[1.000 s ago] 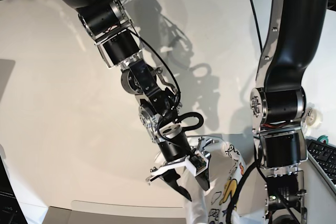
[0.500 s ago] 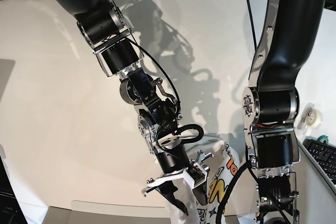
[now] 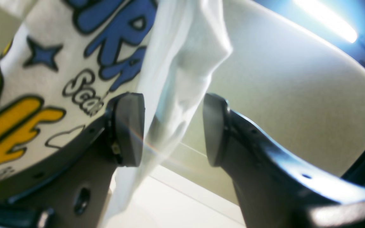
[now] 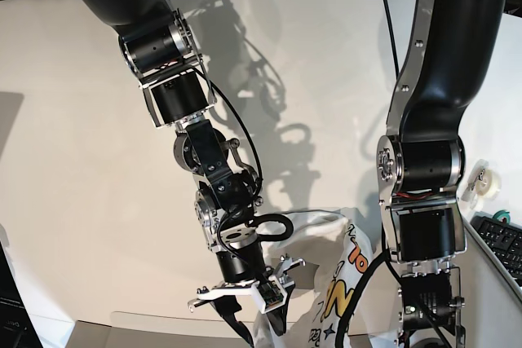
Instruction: Layout the t-shirt on the table in an organized manner, then fold the t-shirt properly
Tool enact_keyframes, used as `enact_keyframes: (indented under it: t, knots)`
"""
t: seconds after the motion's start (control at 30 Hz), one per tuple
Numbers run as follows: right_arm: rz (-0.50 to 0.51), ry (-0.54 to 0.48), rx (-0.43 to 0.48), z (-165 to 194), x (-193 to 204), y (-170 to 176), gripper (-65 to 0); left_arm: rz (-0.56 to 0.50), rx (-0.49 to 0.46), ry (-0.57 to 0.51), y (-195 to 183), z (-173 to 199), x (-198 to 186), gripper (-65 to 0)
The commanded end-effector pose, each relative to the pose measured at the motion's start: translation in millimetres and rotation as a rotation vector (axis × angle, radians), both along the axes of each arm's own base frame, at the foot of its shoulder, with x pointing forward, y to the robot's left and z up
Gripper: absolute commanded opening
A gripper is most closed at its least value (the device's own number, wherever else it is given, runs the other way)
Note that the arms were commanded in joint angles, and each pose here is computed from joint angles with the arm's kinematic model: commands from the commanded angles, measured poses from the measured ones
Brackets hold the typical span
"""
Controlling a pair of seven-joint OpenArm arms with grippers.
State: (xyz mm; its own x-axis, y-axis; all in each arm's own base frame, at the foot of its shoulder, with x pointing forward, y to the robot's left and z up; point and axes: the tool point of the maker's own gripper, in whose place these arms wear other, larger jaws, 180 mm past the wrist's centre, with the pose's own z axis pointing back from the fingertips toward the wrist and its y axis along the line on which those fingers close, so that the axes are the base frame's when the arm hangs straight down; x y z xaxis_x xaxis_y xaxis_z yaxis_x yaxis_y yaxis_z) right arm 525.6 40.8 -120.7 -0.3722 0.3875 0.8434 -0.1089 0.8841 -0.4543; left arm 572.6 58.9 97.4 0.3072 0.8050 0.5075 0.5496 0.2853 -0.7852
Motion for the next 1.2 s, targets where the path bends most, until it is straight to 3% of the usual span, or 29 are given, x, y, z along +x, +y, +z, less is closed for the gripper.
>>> enact_keyframes:
  t: [0.0, 0.27, 0.5, 0.67, 1.17]
  knots:
    - [0.009, -0.085, 0.022, 33.8, -1.1, 4.4, -35.2, 0.003, -0.027, -0.094, 3.9, 41.4, -11.7, -64.8]
    - [0.008, -0.097, 0.022, 40.5, 0.5, 3.9, -35.2, 0.006, -0.026, -0.094, 5.5, 41.4, -11.5, -64.8]
    - [-0.040, -0.098, 0.059, 47.2, 7.9, -17.6, -35.2, 0.011, -0.024, -0.094, 7.8, 41.3, -11.3, -64.8]
    - [-0.076, -0.079, 0.085, 42.0, 11.5, -33.0, -35.2, 0.030, -0.018, -0.095, 17.8, 41.0, -10.3, -64.8]
    - [-0.081, -0.002, 0.061, 9.9, 19.9, -32.0, -35.2, 0.031, -0.017, -0.095, 18.6, 41.0, -10.3, -64.8]
